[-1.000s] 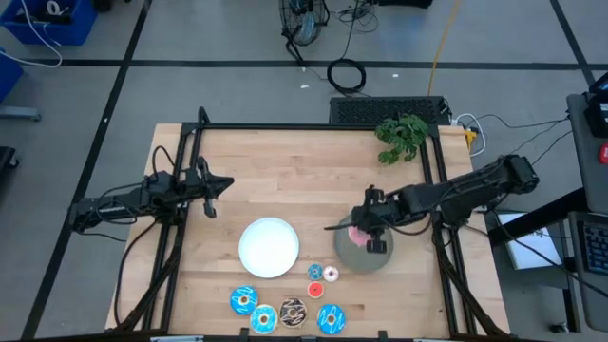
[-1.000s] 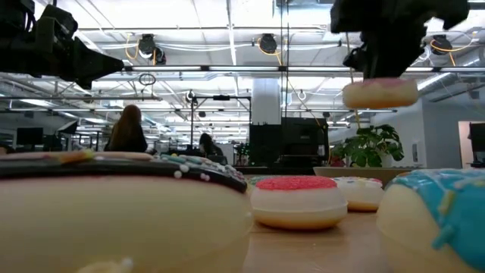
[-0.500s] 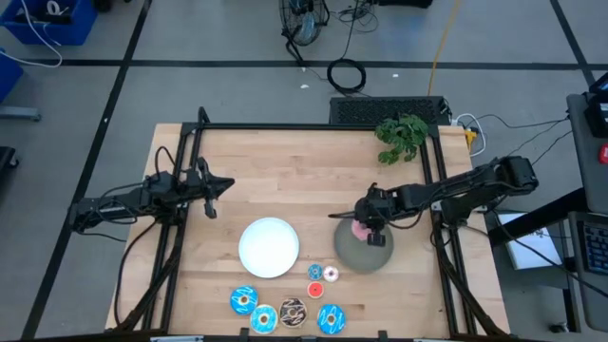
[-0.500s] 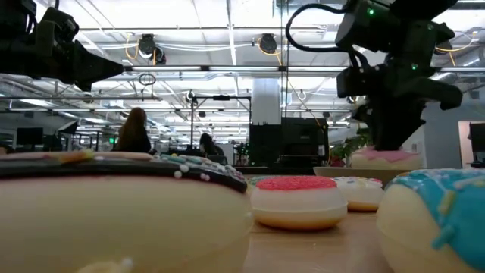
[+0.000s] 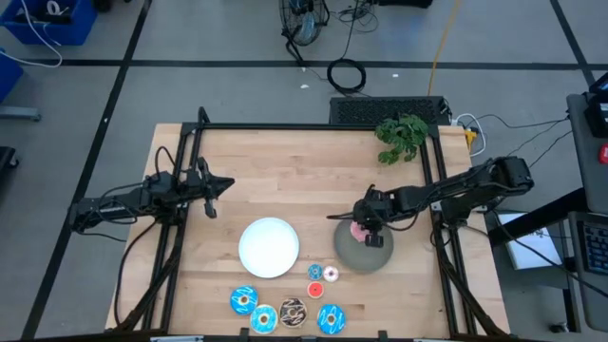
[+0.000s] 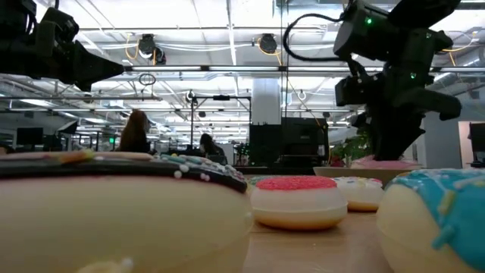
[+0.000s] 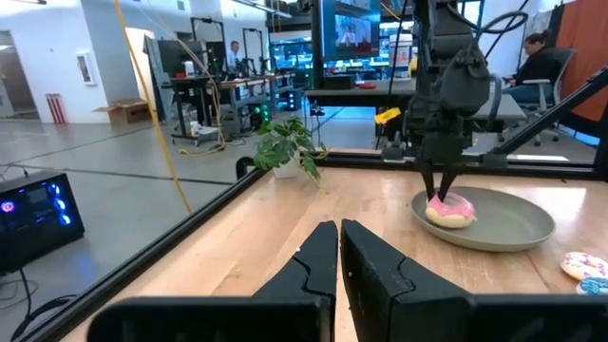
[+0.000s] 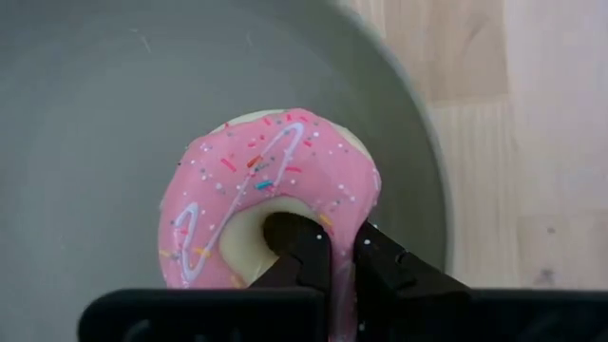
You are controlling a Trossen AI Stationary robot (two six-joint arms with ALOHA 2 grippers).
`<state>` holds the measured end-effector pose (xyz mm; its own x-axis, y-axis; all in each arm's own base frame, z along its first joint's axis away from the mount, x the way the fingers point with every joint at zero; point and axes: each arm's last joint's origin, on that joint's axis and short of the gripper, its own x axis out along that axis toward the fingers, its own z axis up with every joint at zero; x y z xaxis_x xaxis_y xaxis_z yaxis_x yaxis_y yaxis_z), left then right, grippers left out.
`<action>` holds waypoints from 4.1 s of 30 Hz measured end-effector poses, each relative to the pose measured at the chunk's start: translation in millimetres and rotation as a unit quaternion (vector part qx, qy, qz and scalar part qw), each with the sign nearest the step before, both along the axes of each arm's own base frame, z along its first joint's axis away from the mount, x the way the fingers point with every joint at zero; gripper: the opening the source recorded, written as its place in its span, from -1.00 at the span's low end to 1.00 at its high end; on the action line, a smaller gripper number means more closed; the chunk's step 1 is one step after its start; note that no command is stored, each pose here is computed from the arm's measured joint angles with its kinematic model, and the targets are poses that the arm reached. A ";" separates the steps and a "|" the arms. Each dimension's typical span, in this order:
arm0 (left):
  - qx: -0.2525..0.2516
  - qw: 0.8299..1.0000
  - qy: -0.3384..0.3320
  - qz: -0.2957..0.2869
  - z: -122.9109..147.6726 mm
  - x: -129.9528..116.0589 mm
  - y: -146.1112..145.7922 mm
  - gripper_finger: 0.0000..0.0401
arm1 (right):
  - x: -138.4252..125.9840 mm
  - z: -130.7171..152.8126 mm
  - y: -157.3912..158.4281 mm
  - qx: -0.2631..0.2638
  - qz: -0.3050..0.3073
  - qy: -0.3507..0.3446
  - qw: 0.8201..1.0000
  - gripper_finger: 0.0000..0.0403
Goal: Pick & Place donuts
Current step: Put the large pink donut on the gray plate, then put the large blue right donut on the gray plate
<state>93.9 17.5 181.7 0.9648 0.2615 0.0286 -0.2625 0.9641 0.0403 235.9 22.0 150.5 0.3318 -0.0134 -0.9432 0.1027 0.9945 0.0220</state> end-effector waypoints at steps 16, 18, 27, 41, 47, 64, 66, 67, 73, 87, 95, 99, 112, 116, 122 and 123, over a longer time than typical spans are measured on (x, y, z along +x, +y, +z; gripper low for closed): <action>0.000 1.000 0.004 0.000 -0.7 0.0 0.0 -0.87 | 0.8 2.2 0.0 -0.001 -0.001 -0.010 1.000 -0.47; 0.000 1.000 0.004 0.000 -0.7 0.0 0.0 -0.87 | 0.1 4.7 0.0 0.000 -0.002 -0.016 1.000 -0.39; 0.000 1.000 0.004 0.000 -0.7 0.0 0.0 -0.87 | -2.4 11.8 0.0 0.011 -0.014 -0.029 0.999 -0.24; 0.000 1.000 0.000 0.000 0.1 0.0 0.0 -0.87 | -0.5 29.4 -2.1 0.033 -0.032 -0.009 0.999 -0.01; 0.000 1.000 0.001 0.000 -0.1 0.0 0.0 -0.87 | 3.0 44.7 -4.3 0.016 -0.036 0.002 0.999 0.03; -0.006 1.000 -0.005 0.000 0.7 0.0 0.0 -0.87 | 3.7 54.1 55.1 0.004 0.043 -0.033 0.999 -0.95; -0.009 1.000 -0.006 0.000 0.6 0.0 0.0 -0.87 | 5.1 52.9 56.8 -0.007 0.036 -0.039 0.999 -0.98; -0.009 1.000 -0.006 0.000 0.6 0.0 0.0 -0.87 | 5.3 52.3 58.2 -0.008 0.036 -0.040 0.998 -0.99; -0.004 1.000 -0.001 0.001 0.1 0.0 0.1 -0.87 | 12.7 58.6 75.9 0.030 0.065 -0.106 0.992 -1.00; -0.011 0.999 -0.006 0.037 0.6 -0.7 2.0 -0.87 | 81.0 83.6 151.4 0.048 0.158 -0.093 0.982 -1.00; -0.015 0.999 -0.004 0.034 0.0 -0.6 1.9 -0.87 | 96.8 76.0 180.5 0.081 0.150 -0.057 0.984 -1.00; -0.015 0.999 -0.008 0.035 0.6 -0.6 2.0 -0.87 | 102.0 72.2 199.6 0.091 0.144 -0.054 0.984 -1.00; -0.016 0.999 -0.003 0.034 -0.3 -0.6 2.0 -0.87 | 116.1 64.4 246.5 0.084 0.219 -0.103 0.967 -0.60; -0.018 0.999 0.001 0.034 -1.2 -0.5 2.0 -0.87 | 115.3 60.8 238.8 0.068 0.211 -0.075 0.972 -0.24; -0.012 0.999 0.004 0.035 -1.4 -0.6 2.0 -0.87 | 115.4 56.4 235.5 0.065 0.209 -0.068 0.973 0.01; -0.011 0.999 0.005 0.035 -1.4 -0.6 2.0 -0.87 | 116.3 55.7 236.1 0.068 0.209 -0.075 0.973 0.03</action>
